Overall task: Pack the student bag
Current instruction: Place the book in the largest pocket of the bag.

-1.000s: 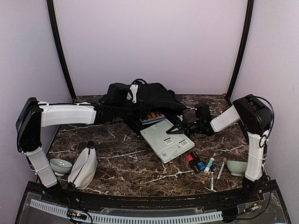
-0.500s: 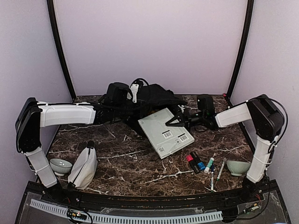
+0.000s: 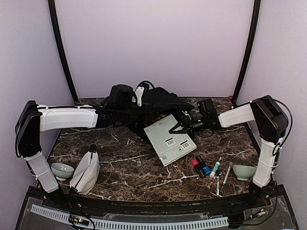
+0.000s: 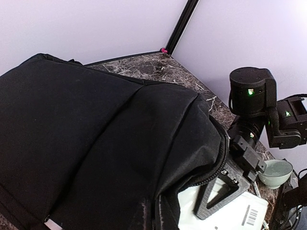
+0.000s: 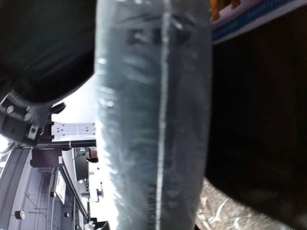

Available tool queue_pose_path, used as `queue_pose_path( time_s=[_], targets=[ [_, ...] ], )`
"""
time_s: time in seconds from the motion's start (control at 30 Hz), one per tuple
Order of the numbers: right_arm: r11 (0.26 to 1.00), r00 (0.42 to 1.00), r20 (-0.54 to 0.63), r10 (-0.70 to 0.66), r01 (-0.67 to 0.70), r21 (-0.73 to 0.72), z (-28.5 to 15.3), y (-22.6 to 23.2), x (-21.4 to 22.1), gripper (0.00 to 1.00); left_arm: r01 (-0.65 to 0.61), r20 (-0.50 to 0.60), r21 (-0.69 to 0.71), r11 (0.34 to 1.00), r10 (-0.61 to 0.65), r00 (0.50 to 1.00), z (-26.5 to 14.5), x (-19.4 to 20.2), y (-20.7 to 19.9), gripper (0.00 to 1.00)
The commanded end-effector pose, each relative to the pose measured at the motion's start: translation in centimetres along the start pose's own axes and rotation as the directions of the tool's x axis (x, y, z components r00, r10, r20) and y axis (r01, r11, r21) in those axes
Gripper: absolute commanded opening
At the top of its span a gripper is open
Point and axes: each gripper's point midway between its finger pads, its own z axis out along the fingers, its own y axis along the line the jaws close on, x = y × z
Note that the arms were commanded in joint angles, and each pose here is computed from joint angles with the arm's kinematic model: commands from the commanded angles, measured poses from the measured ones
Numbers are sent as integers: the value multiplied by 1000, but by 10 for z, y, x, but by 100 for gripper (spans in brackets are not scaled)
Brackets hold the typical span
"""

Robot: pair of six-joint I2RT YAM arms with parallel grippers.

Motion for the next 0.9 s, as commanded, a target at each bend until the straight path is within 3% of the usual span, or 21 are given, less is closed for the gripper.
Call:
queue_pose_path(
  time_s=[0.0, 0.2, 0.4, 0.53, 0.87],
  targets=[
    [995, 995, 9, -101, 101, -25, 7, 13, -19, 0, -22, 121, 107, 994, 9, 993, -25, -42, -31, 0],
    [990, 986, 93, -139, 140, 0, 8, 1, -46, 0, -36, 100, 117, 992, 25, 995, -23, -37, -33, 0],
    [963, 954, 144, -263, 269, -29, 14, -10, -68, 0, -61, 63, 114, 992, 54, 997, -20, -26, -31, 0],
    [997, 998, 36, 51, -53, 56, 23, -40, -57, 0, -63, 35, 119, 991, 59, 998, -17, -18, -30, 0],
    [982, 987, -5, 163, -162, 95, 14, -20, -25, 0, -70, 33, 110, 991, 67, 997, -14, -12, -26, 0]
  ],
)
